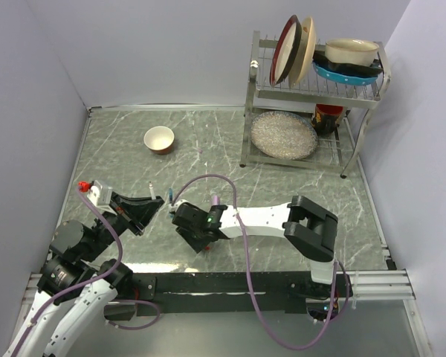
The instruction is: Insert the pens into the pen caps
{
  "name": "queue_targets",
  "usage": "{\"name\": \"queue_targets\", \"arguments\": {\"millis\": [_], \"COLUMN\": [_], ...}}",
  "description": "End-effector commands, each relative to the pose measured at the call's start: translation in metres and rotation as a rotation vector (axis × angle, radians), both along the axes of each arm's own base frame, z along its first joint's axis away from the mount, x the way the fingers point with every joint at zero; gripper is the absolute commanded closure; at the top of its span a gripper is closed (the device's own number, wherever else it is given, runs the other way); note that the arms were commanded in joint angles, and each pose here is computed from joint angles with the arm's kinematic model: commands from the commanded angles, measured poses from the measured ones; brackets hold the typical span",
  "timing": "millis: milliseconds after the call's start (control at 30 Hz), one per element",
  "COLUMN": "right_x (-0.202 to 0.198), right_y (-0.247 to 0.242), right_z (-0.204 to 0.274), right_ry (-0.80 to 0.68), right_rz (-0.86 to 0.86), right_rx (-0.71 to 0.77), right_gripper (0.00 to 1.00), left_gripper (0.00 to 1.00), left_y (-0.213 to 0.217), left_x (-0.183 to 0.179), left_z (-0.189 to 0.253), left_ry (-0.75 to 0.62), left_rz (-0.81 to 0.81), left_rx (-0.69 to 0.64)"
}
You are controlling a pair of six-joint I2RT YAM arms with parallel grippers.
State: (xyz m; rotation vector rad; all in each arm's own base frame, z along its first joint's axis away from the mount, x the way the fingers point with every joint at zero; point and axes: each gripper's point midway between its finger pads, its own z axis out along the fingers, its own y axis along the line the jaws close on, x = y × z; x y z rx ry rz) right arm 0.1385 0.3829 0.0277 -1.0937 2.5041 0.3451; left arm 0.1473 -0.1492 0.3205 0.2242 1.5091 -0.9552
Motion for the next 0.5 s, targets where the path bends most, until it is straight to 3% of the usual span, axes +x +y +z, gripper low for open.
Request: {"name": "queue_targets", "arguments": {"millis": [0,233,333,467], "right_x": [0.006,0.004,0.002,-0.001], "right_y": [0.000,-0.007,-0.010,-0.012], "right_z": [-0.002,-0.009,-0.010,-0.009], "right_ry": [-0.037,-0.044,-0.046,-0.038], "right_rz": [-0.023,-0.039,-0.042,-0.044], "right_rx": [-0.041,-0.077,-0.093,-0.086], "right_gripper": [0.56,0.60,0.69,0.69], "left_gripper": [0.99,0.99,0.99,0.99], "left_y": [0.000,0.001,0.001,0.001], "left_x": [0.002,0.001,0.000,0.000], "left_z": [0.004,0.005,0.005,0.006], "left_ry": [-0.029,-0.031,-0.034,-0.035], "left_rz": [0.001,0.004,0.004,0.006], "left_rx": [0.000,-0.004,-0.005,-0.006]}}
